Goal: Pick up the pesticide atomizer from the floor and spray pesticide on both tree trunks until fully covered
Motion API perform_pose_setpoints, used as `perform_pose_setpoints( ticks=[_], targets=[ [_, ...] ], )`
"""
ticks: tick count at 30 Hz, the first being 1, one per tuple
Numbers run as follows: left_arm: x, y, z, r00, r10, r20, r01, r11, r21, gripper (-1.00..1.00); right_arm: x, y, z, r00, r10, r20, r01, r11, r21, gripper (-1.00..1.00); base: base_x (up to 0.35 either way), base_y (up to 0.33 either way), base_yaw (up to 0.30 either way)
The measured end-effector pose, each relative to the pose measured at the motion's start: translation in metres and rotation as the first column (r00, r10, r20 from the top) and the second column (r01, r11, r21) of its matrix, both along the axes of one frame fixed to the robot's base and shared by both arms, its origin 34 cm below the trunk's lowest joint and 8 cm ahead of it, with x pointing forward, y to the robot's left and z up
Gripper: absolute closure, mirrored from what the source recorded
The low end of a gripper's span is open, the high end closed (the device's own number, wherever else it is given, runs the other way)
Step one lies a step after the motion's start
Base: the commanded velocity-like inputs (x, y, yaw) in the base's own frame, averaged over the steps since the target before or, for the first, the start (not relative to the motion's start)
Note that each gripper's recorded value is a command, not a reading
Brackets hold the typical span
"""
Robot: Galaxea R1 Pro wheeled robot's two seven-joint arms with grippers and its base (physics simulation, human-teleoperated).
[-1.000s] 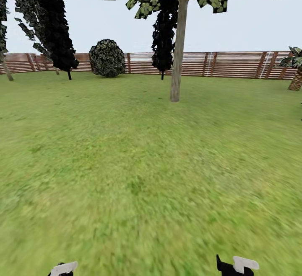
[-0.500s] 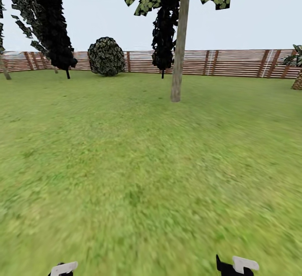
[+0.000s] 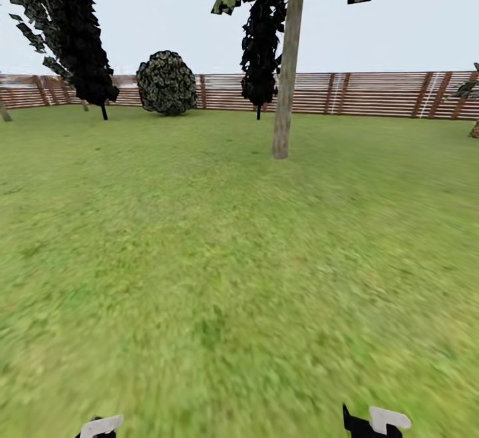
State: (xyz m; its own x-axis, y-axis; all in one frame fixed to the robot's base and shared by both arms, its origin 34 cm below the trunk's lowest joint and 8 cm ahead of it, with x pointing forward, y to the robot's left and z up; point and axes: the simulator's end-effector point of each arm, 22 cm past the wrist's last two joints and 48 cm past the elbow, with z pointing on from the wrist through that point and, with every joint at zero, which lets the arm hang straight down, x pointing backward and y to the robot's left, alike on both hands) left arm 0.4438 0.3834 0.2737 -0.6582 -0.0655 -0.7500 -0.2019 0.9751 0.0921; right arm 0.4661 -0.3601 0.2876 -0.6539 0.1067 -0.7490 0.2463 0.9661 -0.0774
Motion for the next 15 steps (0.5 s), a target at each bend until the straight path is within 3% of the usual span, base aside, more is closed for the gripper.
perform_pose_setpoints(
  ticks=[15],
  targets=[
    [-0.0029,0.0,-0.0035,1.0,0.0,-0.01,0.0,1.0,0.0,1.0,-0.0028,0.0001,-0.0039,1.0,0.0,-0.011,0.0,1.0,0.0,-1.0,0.335,0.0,0.0]
  ],
)
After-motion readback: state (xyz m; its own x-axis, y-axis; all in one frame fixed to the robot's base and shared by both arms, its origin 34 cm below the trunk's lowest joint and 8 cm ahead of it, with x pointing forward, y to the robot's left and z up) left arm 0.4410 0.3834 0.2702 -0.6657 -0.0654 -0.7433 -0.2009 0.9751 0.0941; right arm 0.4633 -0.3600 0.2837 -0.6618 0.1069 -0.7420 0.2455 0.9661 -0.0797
